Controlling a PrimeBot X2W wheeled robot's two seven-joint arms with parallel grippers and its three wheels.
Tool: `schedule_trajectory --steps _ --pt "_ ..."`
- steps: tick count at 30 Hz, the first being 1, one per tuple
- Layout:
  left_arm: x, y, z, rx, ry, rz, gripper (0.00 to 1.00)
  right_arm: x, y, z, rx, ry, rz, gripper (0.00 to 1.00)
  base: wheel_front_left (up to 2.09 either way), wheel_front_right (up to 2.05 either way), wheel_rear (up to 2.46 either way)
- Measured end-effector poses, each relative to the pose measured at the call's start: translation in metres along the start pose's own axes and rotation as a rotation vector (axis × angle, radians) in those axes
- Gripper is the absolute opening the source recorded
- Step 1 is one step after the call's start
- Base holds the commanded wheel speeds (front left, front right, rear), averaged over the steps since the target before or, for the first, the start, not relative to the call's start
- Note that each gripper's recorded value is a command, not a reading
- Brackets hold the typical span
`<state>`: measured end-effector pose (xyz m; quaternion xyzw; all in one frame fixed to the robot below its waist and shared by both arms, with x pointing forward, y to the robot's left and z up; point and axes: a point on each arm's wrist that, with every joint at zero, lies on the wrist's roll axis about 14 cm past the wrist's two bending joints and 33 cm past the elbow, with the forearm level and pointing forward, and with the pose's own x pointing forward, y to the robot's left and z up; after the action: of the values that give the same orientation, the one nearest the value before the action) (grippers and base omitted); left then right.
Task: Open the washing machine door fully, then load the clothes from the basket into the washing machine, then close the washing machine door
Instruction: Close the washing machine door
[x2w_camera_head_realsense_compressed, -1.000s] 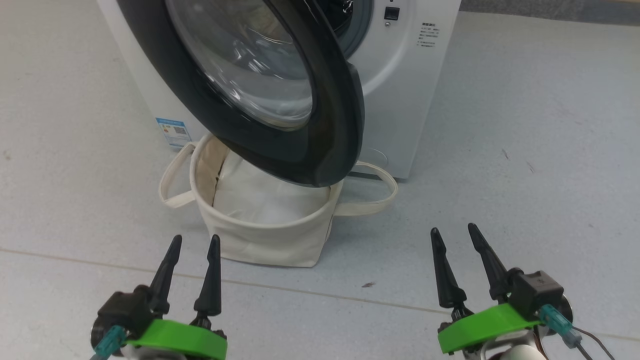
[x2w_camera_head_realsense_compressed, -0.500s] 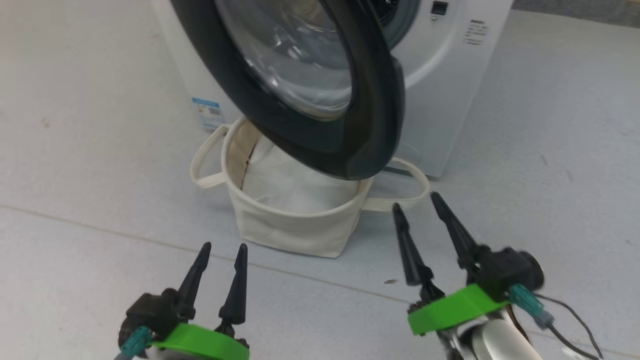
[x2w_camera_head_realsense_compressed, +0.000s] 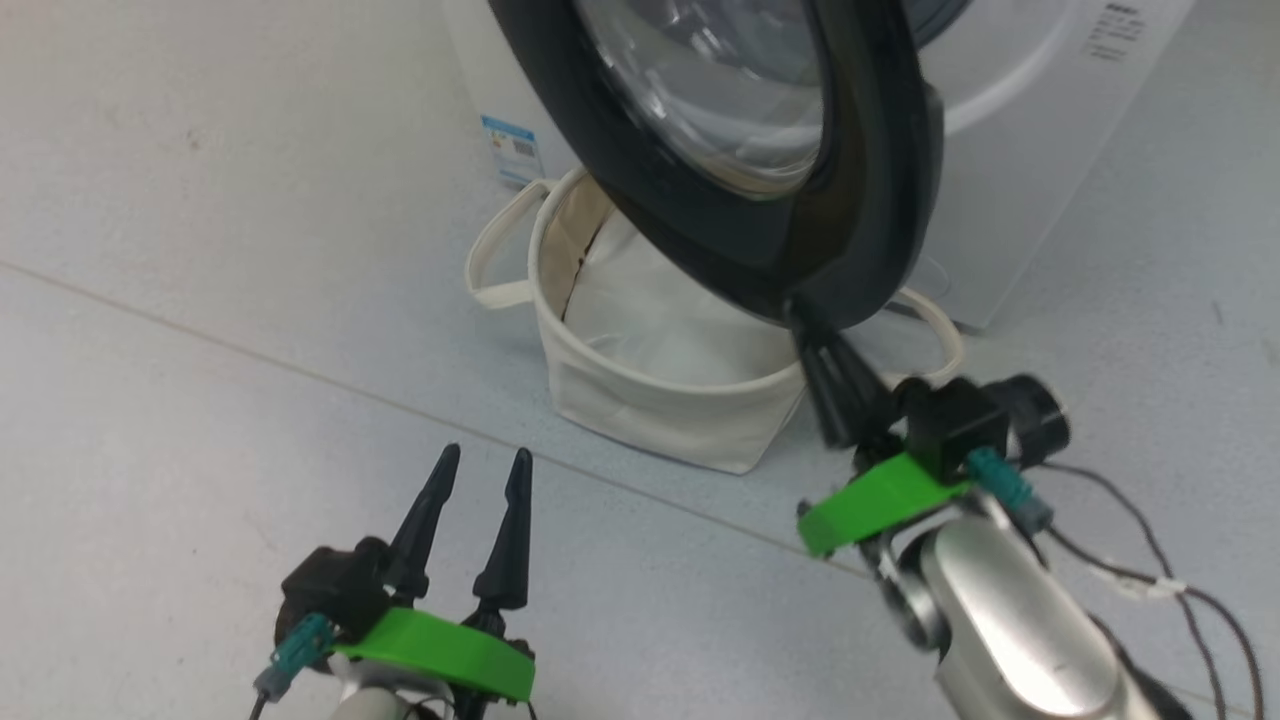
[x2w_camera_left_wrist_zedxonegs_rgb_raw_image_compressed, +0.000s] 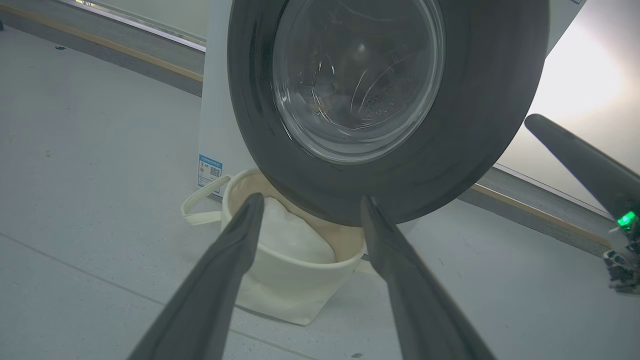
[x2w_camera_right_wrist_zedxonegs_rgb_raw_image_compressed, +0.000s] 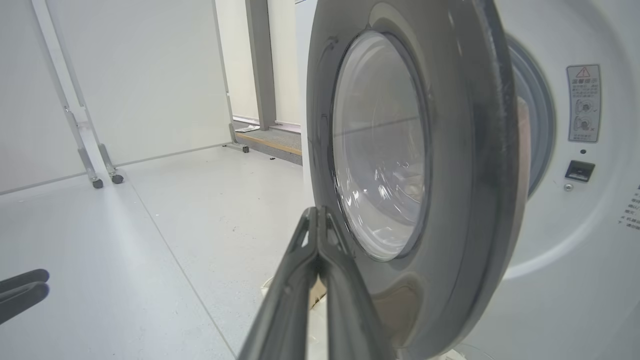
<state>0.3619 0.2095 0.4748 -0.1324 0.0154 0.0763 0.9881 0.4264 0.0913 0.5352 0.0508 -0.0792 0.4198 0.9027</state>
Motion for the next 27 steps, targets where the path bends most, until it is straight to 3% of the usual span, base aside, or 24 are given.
schedule_trajectory --steps 12,27 --pt "0.017 -0.001 -0.011 0.021 0.037 0.008 1.0 0.029 -0.074 -0.017 -0.054 0.018 -0.124 0.0 0.0 0.0 0.0" --pt "0.033 -0.008 -0.024 0.01 0.074 0.001 1.0 0.03 -0.161 -0.034 -0.07 0.051 -0.322 0.0 0.0 0.0 0.0"
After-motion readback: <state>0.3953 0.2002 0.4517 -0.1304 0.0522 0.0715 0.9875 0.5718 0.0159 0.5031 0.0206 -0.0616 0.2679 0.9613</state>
